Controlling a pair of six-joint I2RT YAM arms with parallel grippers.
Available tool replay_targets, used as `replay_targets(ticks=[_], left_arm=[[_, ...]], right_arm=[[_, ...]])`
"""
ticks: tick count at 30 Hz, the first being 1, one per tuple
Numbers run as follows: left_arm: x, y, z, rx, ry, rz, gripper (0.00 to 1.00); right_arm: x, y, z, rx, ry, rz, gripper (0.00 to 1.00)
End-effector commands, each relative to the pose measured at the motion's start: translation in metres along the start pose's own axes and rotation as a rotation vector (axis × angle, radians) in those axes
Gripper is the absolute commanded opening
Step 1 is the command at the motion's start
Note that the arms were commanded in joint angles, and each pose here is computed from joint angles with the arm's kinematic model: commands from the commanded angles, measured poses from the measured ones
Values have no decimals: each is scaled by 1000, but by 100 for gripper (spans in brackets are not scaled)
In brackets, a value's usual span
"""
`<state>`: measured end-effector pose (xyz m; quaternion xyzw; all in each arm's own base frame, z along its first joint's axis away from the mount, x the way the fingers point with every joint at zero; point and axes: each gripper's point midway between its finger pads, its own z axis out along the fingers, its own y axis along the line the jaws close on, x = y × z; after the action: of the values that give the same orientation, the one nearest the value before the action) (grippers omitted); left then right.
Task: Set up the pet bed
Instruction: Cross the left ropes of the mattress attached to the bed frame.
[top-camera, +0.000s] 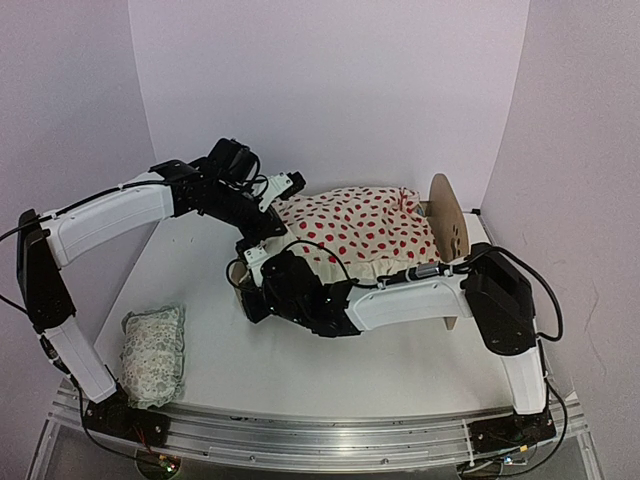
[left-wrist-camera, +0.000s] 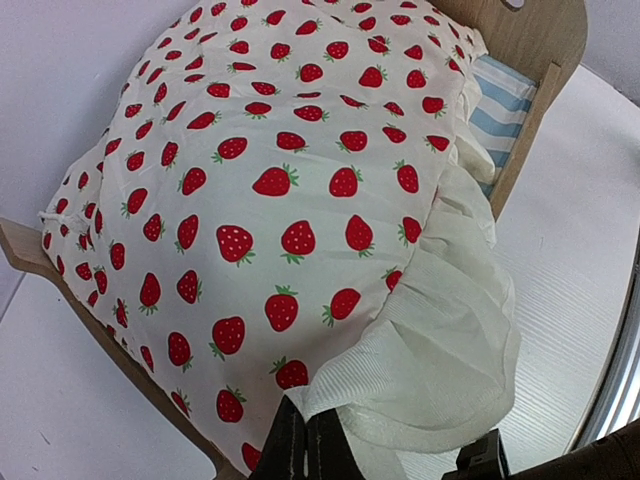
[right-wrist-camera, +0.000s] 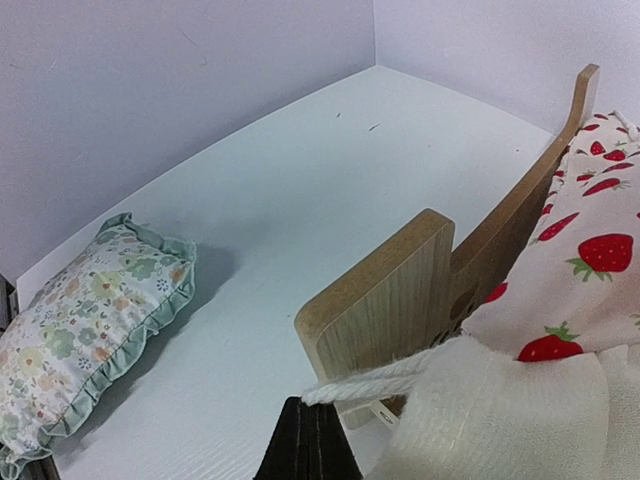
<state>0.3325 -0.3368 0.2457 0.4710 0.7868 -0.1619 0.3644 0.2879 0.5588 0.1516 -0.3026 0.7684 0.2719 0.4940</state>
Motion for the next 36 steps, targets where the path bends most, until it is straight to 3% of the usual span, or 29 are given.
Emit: replay_targets(ticks=[1, 17, 25, 36], left_arm=[[0, -6, 0, 28, 15, -13, 0], [-7, -4, 6, 26, 3, -40, 0], [-10, -3, 9, 27, -4, -56, 0], [-19, 1, 12, 19, -20, -77, 0]], right_arm=[[-120, -5, -49, -80, -260, 127, 0], [-152, -35, -62, -104, -339, 239, 0], [-172, -55, -71, -166, -416, 384, 0], [-197, -67, -88, -202, -461, 414, 0]])
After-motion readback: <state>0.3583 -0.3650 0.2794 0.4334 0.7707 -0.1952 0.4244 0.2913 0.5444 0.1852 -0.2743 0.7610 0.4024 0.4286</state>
